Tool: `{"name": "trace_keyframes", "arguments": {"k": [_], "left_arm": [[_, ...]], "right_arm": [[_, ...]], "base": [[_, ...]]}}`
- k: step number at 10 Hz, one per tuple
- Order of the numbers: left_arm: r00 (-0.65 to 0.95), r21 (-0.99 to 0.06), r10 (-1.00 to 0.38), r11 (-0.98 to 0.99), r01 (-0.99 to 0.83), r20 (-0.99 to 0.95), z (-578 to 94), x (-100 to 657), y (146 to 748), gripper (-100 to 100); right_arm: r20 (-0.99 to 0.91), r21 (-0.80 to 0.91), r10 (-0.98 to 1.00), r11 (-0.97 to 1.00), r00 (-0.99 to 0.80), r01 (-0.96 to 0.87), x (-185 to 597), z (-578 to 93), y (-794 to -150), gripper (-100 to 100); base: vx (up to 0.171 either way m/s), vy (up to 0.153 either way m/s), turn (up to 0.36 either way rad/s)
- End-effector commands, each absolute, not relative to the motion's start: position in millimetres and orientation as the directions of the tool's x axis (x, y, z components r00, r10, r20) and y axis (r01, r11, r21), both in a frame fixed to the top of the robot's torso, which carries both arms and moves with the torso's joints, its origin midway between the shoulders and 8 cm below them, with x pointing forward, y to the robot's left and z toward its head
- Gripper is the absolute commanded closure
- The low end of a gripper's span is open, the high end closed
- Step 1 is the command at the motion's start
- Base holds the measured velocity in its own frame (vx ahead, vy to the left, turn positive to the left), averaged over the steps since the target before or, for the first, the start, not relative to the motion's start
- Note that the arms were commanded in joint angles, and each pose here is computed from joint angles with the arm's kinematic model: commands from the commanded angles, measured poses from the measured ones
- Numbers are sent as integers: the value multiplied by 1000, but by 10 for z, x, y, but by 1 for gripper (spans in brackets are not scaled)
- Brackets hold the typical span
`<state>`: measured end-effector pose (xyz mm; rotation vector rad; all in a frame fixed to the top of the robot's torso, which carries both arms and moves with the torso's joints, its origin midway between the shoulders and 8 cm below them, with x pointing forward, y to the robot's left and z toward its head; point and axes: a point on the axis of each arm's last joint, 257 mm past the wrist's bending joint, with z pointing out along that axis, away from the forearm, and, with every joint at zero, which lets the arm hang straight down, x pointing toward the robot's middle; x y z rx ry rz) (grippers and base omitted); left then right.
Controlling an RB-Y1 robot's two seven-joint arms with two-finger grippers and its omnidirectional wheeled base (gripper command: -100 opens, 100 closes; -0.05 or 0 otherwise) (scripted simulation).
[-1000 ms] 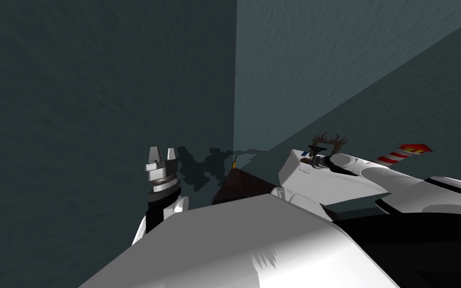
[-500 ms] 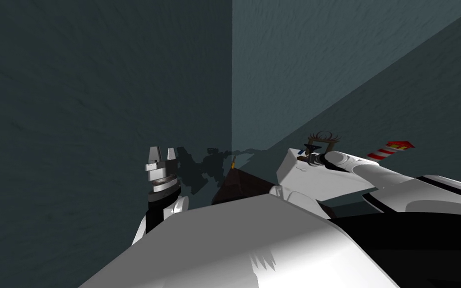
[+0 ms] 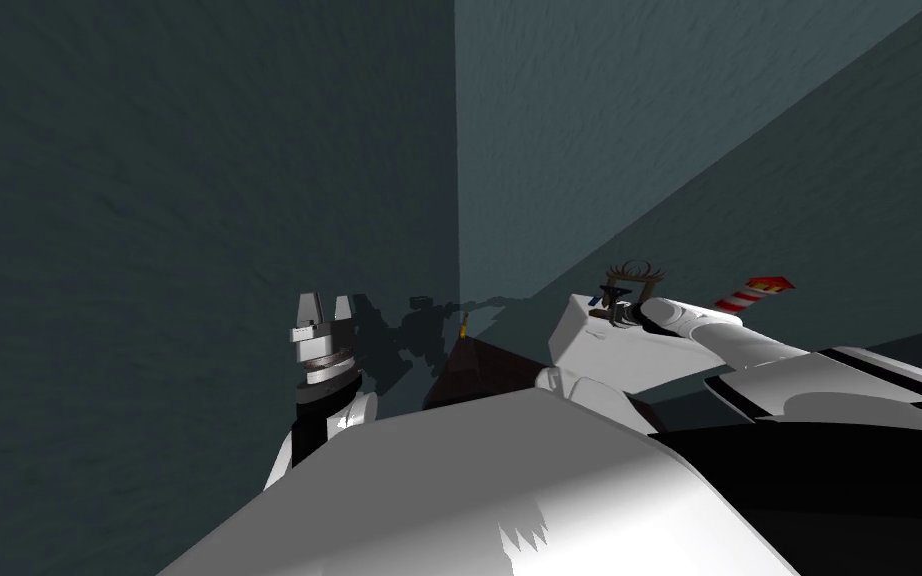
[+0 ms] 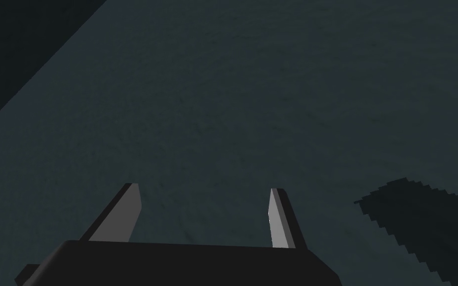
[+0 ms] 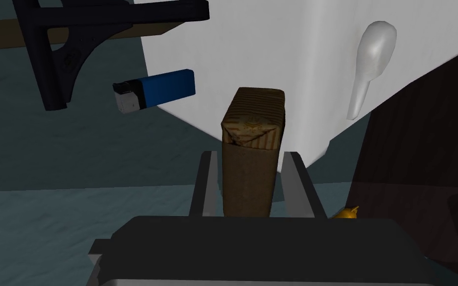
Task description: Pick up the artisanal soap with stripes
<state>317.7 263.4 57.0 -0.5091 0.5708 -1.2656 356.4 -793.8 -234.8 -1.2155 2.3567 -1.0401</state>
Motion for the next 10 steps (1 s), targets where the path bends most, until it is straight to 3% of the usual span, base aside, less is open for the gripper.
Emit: {"name": "trace_keyframes", "arguments": {"k": [1,2,5,7,10], "left_arm": [[200,-643,-973,227,732,-117,570,3177,2634,0],[200,-643,-973,227,732,-117,570,3177,2634,0],[200,-643,-973,227,732,-117,570,3177,2634,0],[200,-643,-973,227,731,-117,570,3177,2634,0],[200,-643,-973,227,732,-117,570,3177,2634,0]], "right_arm": [[98,-711,-799,361,-594,-603,3541,-2346,-7966,100],[25,-722,-803,397,-595,-567,3801,-2290,-7796,100],[110,-717,-807,340,-580,-609,3746,-2261,-7893,100],[62,-731,-812,359,-580,-581,3998,-2164,-7755,100],[108,-725,-811,331,-575,-604,3947,-2159,-7805,100]], "base": [[-2,-1,13],[18,-1,-269],[14,7,-42],[26,6,-219],[3,3,15]]}}
